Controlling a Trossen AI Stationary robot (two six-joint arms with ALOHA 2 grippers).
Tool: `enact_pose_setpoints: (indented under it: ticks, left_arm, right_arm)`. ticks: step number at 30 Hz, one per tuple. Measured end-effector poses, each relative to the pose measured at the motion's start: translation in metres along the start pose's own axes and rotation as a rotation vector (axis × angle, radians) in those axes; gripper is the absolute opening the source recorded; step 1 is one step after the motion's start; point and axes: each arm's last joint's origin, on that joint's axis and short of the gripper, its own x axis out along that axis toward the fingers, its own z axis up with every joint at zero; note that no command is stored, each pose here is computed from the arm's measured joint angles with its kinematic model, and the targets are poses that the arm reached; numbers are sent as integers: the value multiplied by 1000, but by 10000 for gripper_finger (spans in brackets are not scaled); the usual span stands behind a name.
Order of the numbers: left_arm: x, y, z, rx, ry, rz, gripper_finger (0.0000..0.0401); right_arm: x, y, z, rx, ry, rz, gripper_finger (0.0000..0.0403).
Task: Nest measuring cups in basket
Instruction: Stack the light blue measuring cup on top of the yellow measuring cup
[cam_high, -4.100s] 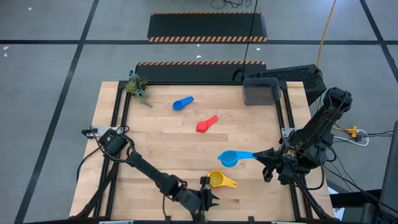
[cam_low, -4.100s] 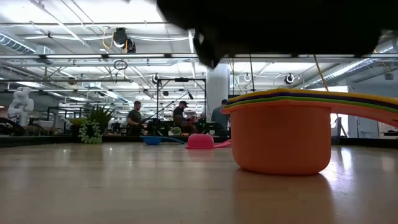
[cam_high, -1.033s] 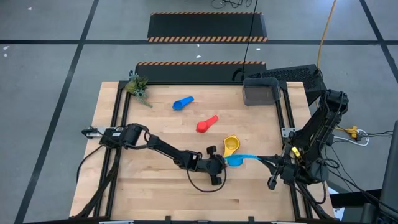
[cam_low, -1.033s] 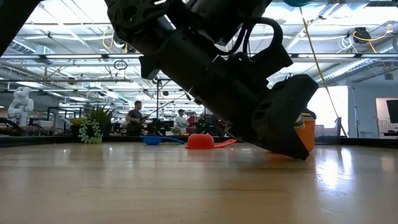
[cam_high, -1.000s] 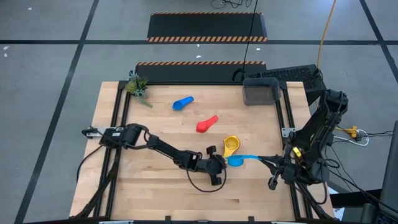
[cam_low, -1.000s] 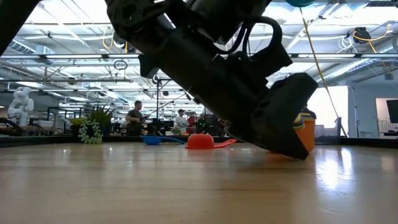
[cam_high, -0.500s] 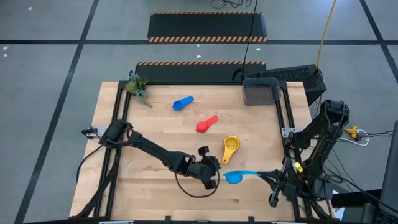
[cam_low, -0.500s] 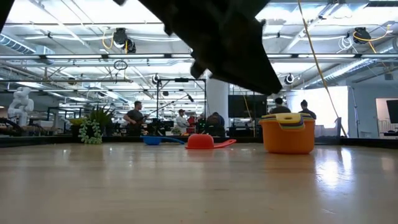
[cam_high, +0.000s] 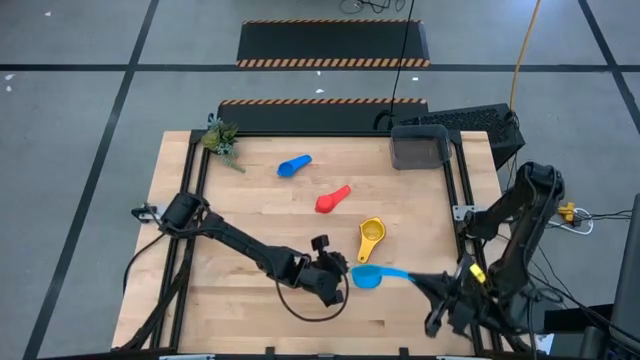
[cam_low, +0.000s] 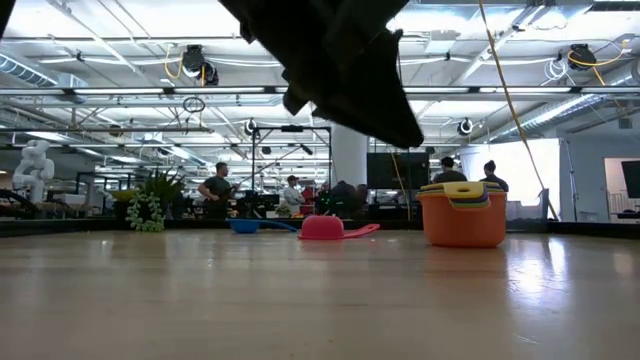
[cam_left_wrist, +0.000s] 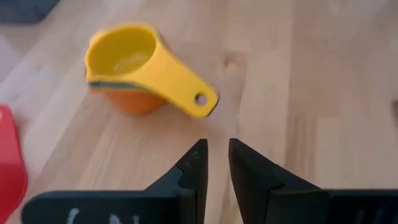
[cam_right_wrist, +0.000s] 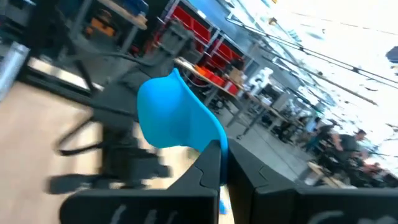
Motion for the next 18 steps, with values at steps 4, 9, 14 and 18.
enact_pose_setpoints:
  ticks: [4, 9, 14, 18]
  left_arm:
    - [-13, 0, 1, -12, 18, 14, 69]
    - [-25, -5, 0, -11, 1, 77, 69]
    - [-10, -4, -5, -9, -11, 109, 69]
    - [13, -2, -6, -12, -59, 97, 69]
  right_arm:
    - [9, -10, -9, -57, 20, -29, 0]
    - [18, 1, -37, -108, 39, -55, 0]
    - [20, 12, -64, -136, 44, -61, 0]
    - [16, 17, -83, -106, 37, -52, 0]
